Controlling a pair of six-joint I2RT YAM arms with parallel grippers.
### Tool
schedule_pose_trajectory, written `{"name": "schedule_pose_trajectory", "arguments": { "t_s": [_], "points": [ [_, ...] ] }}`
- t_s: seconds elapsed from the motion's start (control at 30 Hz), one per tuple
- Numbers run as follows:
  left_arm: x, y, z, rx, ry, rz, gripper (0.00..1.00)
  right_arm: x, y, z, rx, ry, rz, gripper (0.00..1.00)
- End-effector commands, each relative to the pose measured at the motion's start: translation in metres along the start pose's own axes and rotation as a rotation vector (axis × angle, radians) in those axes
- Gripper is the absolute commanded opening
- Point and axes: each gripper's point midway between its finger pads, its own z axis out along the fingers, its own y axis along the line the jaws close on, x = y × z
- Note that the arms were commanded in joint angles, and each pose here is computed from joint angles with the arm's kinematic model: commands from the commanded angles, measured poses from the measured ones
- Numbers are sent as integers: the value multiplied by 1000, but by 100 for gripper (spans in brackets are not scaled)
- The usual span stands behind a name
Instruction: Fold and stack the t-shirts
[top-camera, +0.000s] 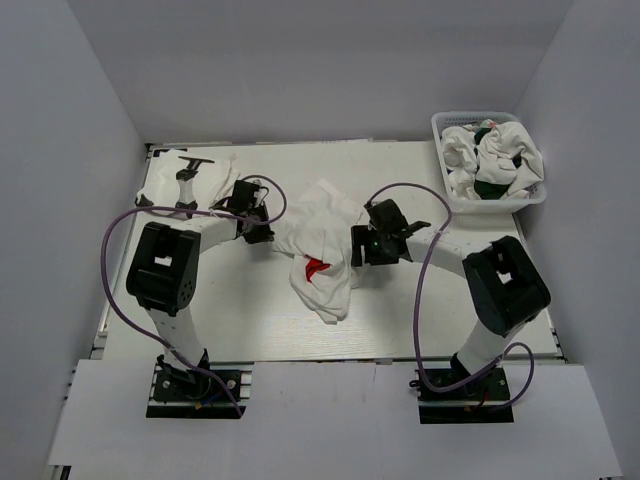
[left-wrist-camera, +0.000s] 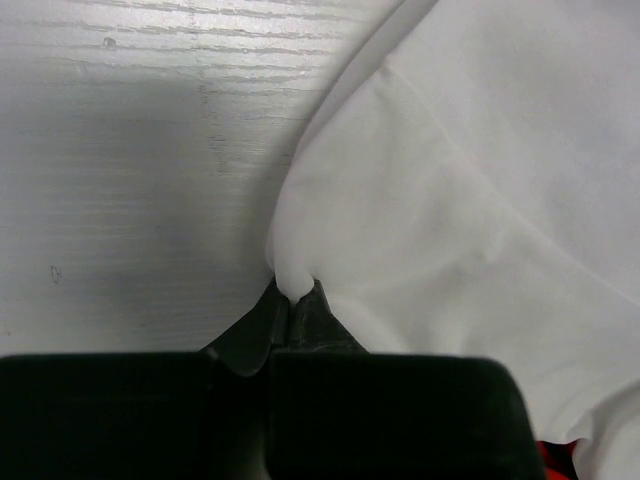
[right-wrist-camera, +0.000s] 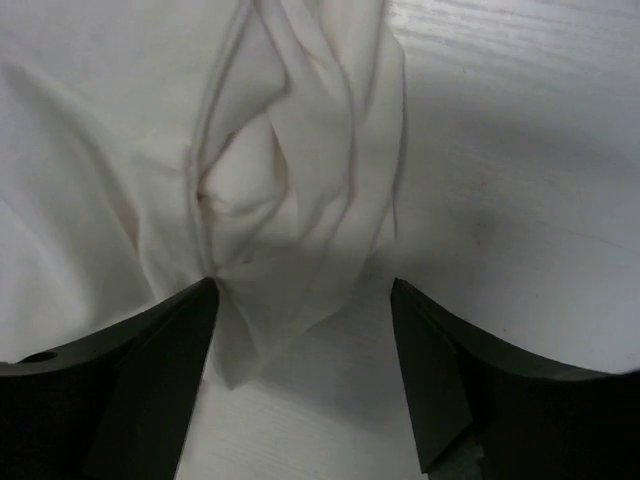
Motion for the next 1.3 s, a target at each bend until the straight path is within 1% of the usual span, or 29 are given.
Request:
{"name": "schedule_pose_trajectory", "arguments": {
  "t_s": [0.0,0.03,0.1,0.13,0.2,0.23,0.3,0.37,0.4,0.43,0.5,0.53,0.57,0.63,0.7,0.77,0.8,0.83,0.87,0.9,0.93,1.0,1.03,1.1,1.13,1.17,1.2,1.23,1.27],
  "points": [
    [-5,-4,-11,0,-23,11,0,-30,-2,6,71,-96,-2,72],
    [-16,-8,-18,10,-64,13,0,-30,1,8,70,-99,-7,53],
    [-21,-9,-25,14,-92,14,0,-35,3,10,71,-128,-2,23],
    [-25,-9,-34,12,-117,14,0,-36,3,7,74,-136,4,0],
    [-31,-11,-48,21,-162,15,0,-48,3,-6,88,-212,-4,0],
    [-33,-9,-48,7,-170,14,0,-49,0,-7,103,-219,-2,0],
    [-44,-12,-66,15,-226,13,0,-70,-8,-30,164,-327,6,0],
    [-53,-11,-80,3,-275,10,0,-80,-21,-44,241,-392,15,0],
    [-60,-14,-96,15,-321,8,0,-94,-19,-66,240,-461,17,0],
    [-65,-13,-106,4,-349,5,0,-102,-36,-80,339,-517,27,0],
    [-75,-12,-127,-6,-406,7,0,-116,-38,-110,402,-601,-2,0],
    [-82,-16,-148,9,-455,3,0,-122,-63,-130,566,-663,30,0],
    [-83,-17,-157,20,-476,2,0,-125,-68,-143,616,-692,36,0],
    [-91,-15,-180,10,-539,-9,0,-133,-89,-185,822,-769,62,0],
    [-101,-12,-215,-1,-625,-18,0,-145,-92,-215,903,-839,94,0],
    [-111,-11,-243,-15,-691,-14,0,-151,-98,-248,977,-876,64,0],
    [-122,-11,-271,-19,-765,-35,0,-169,-89,-265,921,-1009,148,0],
    [-127,-9,-285,-35,-796,-31,0,-167,-94,-290,995,-986,27,0],
    [-132,-6,-299,-55,-827,-46,0,-177,-89,-312,965,-1089,78,0],
    [-141,-2,-323,-86,-879,-73,0,-179,-89,-326,973,-1121,82,0],
    [-144,-2,-344,-77,-922,-87,0,-184,-86,-368,982,-1201,84,0],
    [-154,-4,-388,-69,-1005,-108,0,-182,-88,-402,995,-1245,111,0],
    [-156,-6,-406,-54,-1042,-107,0,-182,-86,-438,986,-1294,135,0],
    [-157,-14,-456,19,-1133,-121,0,-182,-80,-481,898,-1395,181,0],
    [-155,-17,-472,47,-1160,-108,0,-177,-80,-470,916,-1289,78,0],
    [-153,-19,-489,76,-1190,-96,0,-171,-78,-506,811,-1378,160,0],
    [-145,-28,-516,154,-1225,-71,0,-176,-64,-518,680,-1416,123,0],
    [-141,-31,-530,185,-1248,-50,0,-174,-59,-528,630,-1438,115,0],
    [-134,-39,-551,244,-1273,-26,0,-160,-59,-564,540,-1510,166,0]
  ]
}}
